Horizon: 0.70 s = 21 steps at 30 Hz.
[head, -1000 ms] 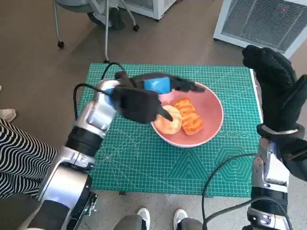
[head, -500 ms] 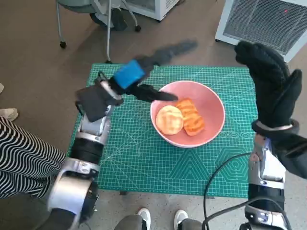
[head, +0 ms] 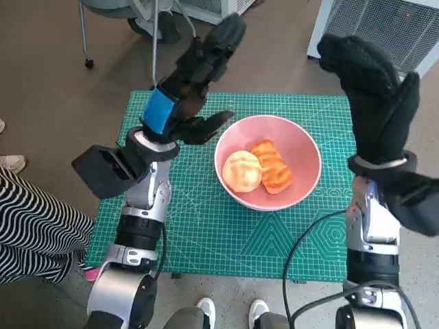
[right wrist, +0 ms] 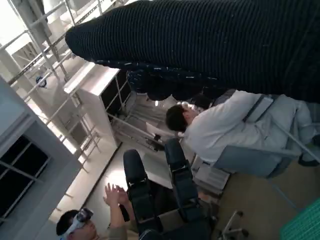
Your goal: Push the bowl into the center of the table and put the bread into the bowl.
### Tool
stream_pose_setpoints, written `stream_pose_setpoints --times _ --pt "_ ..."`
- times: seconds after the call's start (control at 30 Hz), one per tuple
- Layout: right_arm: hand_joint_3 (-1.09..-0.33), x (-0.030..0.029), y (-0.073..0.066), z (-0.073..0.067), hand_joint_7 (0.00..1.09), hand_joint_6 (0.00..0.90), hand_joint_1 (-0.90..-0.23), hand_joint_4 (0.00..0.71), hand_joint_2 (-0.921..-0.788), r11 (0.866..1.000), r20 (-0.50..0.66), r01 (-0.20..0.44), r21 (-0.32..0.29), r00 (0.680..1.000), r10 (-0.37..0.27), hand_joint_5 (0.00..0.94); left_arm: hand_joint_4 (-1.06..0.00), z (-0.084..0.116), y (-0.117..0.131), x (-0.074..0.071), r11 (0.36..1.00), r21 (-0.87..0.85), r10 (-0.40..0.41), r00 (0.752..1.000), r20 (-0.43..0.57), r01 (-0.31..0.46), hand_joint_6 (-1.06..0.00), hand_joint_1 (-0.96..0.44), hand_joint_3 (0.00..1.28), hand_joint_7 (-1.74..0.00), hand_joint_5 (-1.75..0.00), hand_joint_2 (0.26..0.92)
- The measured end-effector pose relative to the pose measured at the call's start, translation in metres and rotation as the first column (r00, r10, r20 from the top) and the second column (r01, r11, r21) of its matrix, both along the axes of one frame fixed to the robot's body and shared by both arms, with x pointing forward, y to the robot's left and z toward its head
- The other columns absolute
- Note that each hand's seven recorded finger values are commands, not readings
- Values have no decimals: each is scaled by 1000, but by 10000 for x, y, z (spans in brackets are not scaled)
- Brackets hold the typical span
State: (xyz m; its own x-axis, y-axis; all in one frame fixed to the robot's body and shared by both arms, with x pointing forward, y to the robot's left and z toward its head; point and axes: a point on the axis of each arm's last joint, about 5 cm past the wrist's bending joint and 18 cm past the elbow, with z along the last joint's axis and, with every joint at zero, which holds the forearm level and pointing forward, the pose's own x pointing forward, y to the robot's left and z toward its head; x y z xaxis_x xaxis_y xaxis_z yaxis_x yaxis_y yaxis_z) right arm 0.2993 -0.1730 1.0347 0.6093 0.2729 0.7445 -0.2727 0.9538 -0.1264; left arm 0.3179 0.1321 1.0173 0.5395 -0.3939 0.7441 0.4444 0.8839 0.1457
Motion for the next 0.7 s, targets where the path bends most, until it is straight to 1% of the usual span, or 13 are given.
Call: stream_pose_setpoints --times 0.23,0.37,0.7 --pt "-713 45 14 -23 429 57 -724 145 -921 1000 -31 -7 2 999 7 0 -21 -71 46 -22 1000 2 18 1000 -18 -18 -145 -714 546 -1 0 921" --pt "-708 60 15 -41 431 56 -724 146 -921 1000 -46 -7 4 999 7 1 -22 -88 66 -27 999 0 38 999 -27 -38 -147 -717 544 -2 -2 921" --pt "-688 65 15 -44 434 53 -731 152 -921 1000 -53 -4 5 999 5 3 -21 -99 89 -33 997 14 80 996 -35 -80 -128 -745 536 0 -2 921"
